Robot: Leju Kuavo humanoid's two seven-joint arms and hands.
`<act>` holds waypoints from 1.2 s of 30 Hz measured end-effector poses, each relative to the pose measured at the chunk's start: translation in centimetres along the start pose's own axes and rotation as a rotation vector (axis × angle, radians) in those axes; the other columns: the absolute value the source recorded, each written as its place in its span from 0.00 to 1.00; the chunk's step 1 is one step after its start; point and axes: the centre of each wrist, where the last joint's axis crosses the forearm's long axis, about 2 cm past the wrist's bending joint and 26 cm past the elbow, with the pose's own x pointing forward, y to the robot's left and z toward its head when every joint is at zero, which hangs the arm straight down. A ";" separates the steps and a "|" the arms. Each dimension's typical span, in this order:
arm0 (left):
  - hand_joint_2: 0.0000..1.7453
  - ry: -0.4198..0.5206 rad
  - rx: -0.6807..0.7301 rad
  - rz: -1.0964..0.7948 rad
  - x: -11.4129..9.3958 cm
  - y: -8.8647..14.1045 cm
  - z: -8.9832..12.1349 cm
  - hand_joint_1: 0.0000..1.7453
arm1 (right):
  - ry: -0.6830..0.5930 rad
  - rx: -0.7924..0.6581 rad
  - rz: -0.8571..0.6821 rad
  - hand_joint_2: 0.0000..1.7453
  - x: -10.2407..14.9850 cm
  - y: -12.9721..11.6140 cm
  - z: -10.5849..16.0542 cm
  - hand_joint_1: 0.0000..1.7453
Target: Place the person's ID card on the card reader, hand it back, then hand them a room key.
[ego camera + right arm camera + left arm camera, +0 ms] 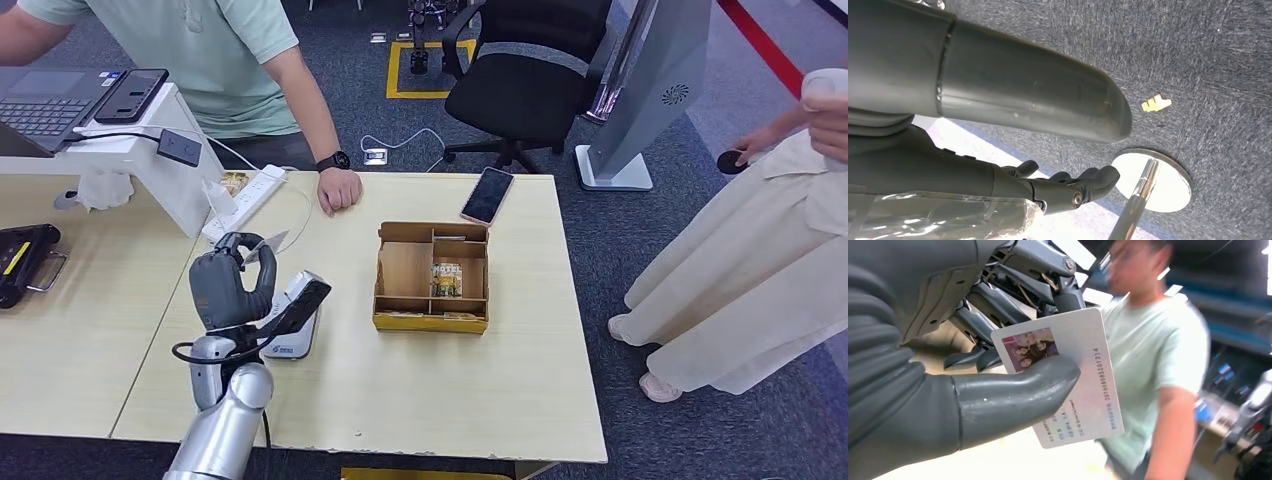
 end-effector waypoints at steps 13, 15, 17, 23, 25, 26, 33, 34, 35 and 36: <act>1.00 0.027 -0.090 0.094 0.0 -0.6 0.6 1.00 | 0.006 0.002 -0.003 0.00 -0.2 0.1 0.1 0.00; 1.00 0.091 -0.140 0.166 -0.2 -0.7 0.8 1.00 | 0.008 0.002 -0.004 0.00 -0.2 0.1 0.2 0.00; 1.00 0.148 -0.195 0.237 -0.4 -0.6 1.0 1.00 | 0.012 0.002 -0.006 0.00 -0.3 0.2 0.2 0.00; 1.00 0.219 -0.314 0.376 -0.7 0.3 1.2 1.00 | 0.020 0.000 -0.012 0.00 -0.5 0.3 0.4 0.00; 1.00 0.229 -0.345 0.414 -0.7 0.6 1.3 1.00 | 0.020 0.000 -0.011 0.00 -0.5 0.3 0.4 0.00; 1.00 0.231 -0.363 0.430 -0.7 0.8 1.3 1.00 | 0.019 -0.001 -0.011 0.00 -0.5 0.3 0.4 0.00; 1.00 0.235 -0.474 0.435 -1.5 1.6 1.9 1.00 | 0.019 -0.004 -0.011 0.00 -0.5 0.2 0.4 0.00; 1.00 0.237 -0.487 0.428 -1.6 1.7 2.0 1.00 | 0.019 -0.004 -0.011 0.00 -0.5 0.2 0.4 0.00; 1.00 0.240 -0.500 0.419 -1.8 1.8 2.2 1.00 | 0.020 -0.005 -0.011 0.00 -0.5 0.2 0.4 0.00; 1.00 0.243 -0.515 0.404 -2.0 1.9 2.4 1.00 | 0.019 -0.005 -0.009 0.00 -0.5 0.2 0.4 0.00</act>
